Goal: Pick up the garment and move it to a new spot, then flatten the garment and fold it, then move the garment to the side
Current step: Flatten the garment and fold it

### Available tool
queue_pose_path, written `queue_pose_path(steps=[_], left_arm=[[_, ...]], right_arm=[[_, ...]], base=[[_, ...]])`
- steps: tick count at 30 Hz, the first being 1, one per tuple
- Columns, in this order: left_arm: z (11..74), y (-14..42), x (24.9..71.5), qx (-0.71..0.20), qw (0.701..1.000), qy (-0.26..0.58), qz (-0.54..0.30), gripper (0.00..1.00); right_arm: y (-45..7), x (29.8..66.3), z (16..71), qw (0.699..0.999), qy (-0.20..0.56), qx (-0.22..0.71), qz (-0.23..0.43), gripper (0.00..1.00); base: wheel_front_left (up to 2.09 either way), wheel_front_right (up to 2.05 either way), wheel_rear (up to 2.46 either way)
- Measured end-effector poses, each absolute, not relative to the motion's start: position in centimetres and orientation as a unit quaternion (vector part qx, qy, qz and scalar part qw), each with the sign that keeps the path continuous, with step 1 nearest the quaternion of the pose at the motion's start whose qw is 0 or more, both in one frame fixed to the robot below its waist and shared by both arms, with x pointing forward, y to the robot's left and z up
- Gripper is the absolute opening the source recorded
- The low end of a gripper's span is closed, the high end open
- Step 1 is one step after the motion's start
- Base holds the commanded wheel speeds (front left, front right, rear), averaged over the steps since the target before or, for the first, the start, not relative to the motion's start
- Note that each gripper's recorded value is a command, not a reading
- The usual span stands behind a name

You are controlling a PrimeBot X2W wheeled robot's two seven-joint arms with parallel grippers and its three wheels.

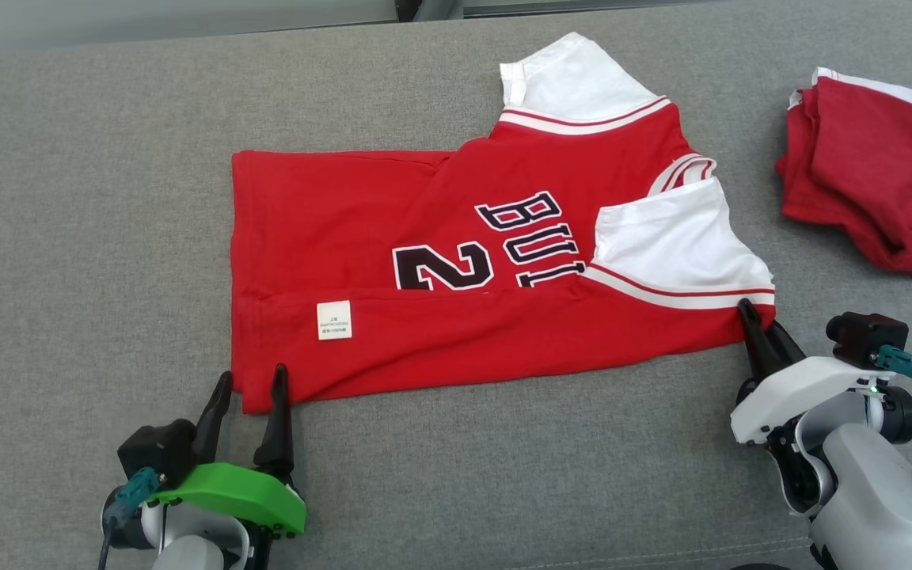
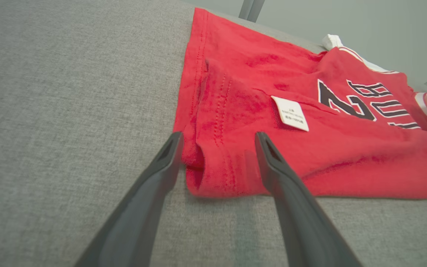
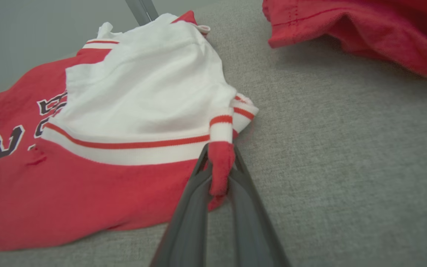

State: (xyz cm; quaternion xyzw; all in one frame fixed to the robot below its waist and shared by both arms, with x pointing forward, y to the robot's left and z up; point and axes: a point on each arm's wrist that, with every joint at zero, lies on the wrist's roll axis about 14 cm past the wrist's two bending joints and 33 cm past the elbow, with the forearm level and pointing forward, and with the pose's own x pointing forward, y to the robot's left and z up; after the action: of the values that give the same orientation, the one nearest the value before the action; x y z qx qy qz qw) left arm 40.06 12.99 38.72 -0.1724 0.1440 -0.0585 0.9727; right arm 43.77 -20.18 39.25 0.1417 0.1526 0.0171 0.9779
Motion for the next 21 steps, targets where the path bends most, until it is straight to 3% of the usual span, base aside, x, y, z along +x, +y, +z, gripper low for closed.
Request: queue_pose_path(steps=[15,16,17,18,21], left_arm=[[37.8,13.8,41.3,-0.177,0.971,0.153,-0.043,1.0],[37.7,13.6,41.2,-0.178,0.971,0.155,-0.045,0.92],[37.7,13.4,41.2,-0.179,0.97,0.156,-0.047,0.25],[37.6,13.2,41.2,-0.18,0.97,0.157,-0.05,0.0],[37.5,12.6,41.0,-0.189,0.967,0.161,-0.055,0.0]], right_arm=[[-20.0,44.0,38.7,0.977,0.157,0.142,0.02,0.0],[-20.0,44.0,38.7,0.977,0.157,0.143,0.02,0.0],[-20.1,44.0,38.7,0.977,0.157,0.144,0.019,0.0],[-20.1,44.0,38.7,0.977,0.157,0.144,0.019,0.0],[-20.1,44.0,38.7,0.977,0.158,0.146,0.018,0.0]], base=[[0.0,0.0,0.0],[0.0,0.0,0.0],[0.0,0.0,0.0],[0.0,0.0,0.0],[0.0,0.0,0.0]])
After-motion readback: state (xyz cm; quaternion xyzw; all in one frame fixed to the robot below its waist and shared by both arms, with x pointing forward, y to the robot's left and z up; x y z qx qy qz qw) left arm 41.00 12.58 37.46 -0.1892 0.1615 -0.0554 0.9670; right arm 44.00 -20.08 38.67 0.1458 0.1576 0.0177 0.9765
